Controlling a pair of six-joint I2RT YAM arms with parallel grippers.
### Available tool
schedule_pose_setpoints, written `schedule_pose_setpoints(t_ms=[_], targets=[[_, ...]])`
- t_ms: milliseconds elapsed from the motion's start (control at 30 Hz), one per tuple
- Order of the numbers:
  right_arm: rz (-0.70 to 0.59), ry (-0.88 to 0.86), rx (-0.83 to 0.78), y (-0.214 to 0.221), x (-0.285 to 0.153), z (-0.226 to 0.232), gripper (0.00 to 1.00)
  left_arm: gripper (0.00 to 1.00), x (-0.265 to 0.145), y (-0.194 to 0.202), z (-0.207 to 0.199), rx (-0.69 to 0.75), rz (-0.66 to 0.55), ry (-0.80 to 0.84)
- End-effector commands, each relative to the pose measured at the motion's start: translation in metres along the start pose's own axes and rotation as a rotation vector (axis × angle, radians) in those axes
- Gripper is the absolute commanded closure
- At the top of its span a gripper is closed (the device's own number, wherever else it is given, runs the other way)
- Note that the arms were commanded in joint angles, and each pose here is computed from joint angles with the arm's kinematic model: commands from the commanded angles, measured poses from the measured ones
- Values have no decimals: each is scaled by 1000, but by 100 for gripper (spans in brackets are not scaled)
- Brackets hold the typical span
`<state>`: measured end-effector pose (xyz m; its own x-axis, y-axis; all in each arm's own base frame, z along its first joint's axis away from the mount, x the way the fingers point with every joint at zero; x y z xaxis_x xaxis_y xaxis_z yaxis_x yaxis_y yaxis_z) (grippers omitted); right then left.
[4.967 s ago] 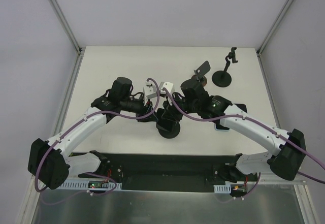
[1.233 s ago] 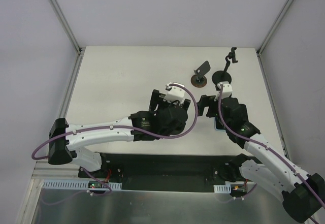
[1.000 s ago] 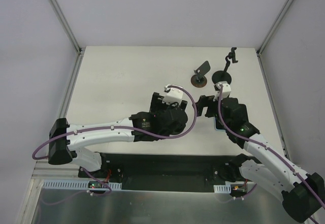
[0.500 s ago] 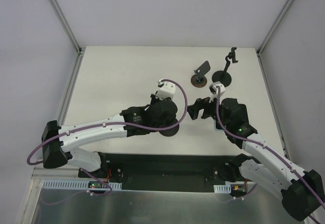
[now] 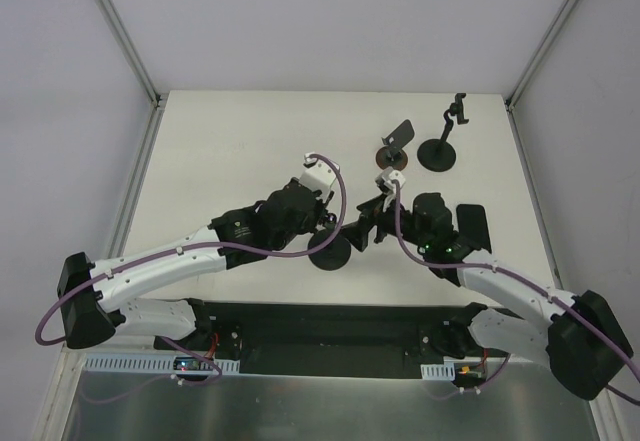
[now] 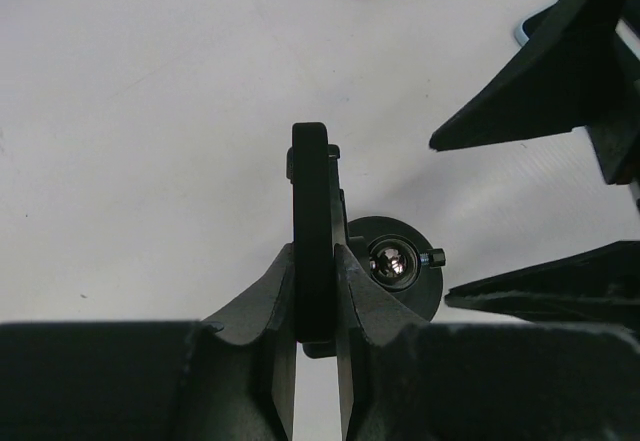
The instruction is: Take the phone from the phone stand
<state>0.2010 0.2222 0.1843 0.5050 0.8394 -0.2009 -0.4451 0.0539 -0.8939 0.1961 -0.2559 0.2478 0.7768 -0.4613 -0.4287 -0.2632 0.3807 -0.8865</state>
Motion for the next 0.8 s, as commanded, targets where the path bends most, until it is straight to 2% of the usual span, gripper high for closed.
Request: schedule_pose_setpoints(t_ms=[0, 300, 400, 433, 500, 533, 600, 633, 667, 700, 733, 767], targets=[[-78, -123, -117, -30, 24, 23, 4, 95, -7, -23, -5, -26, -109, 73], [-35, -149, -187, -19, 57, 31, 1, 95, -4, -23, -9, -33, -107, 89], [-18, -157, -200, -16, 65, 32, 10, 95, -5, -24, -9, -39, -111, 94], [-7, -160, -208, -13, 67, 32, 18, 95, -6, -25, -9, -41, -112, 95], [6, -171, -209, -9, 69, 33, 26, 94, -7, -25, -8, -46, -116, 94], [13, -172, -212, -6, 69, 32, 37, 94, -8, -25, -8, -51, -119, 93], [23, -179, -211, -2, 68, 32, 50, 85, -8, -23, -7, -54, -114, 89], [23, -180, -213, 0, 67, 32, 65, 80, -8, -23, -7, -58, -116, 84], [20, -181, -217, 0, 67, 32, 73, 70, -6, -21, -7, -59, -110, 83], [20, -181, -219, 2, 64, 32, 80, 66, -6, -20, -7, -57, -107, 81], [20, -181, -220, 2, 63, 32, 91, 63, -4, -18, -7, -60, -102, 73], [20, -181, -222, 3, 63, 32, 96, 57, -2, -16, -7, -58, -95, 67]])
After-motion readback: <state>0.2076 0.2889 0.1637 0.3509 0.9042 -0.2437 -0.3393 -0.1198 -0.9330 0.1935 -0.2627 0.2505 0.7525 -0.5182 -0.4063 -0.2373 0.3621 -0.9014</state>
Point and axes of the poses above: each gripper's point midway between its finger pads, its own x axis out along the fingers, its own z axis along the line the jaws close on, y = z × x, the point moved 5 cm from there along -x, back along the fingers, and after that the axes turned 7 degrees about x, right-handed, at the moved point
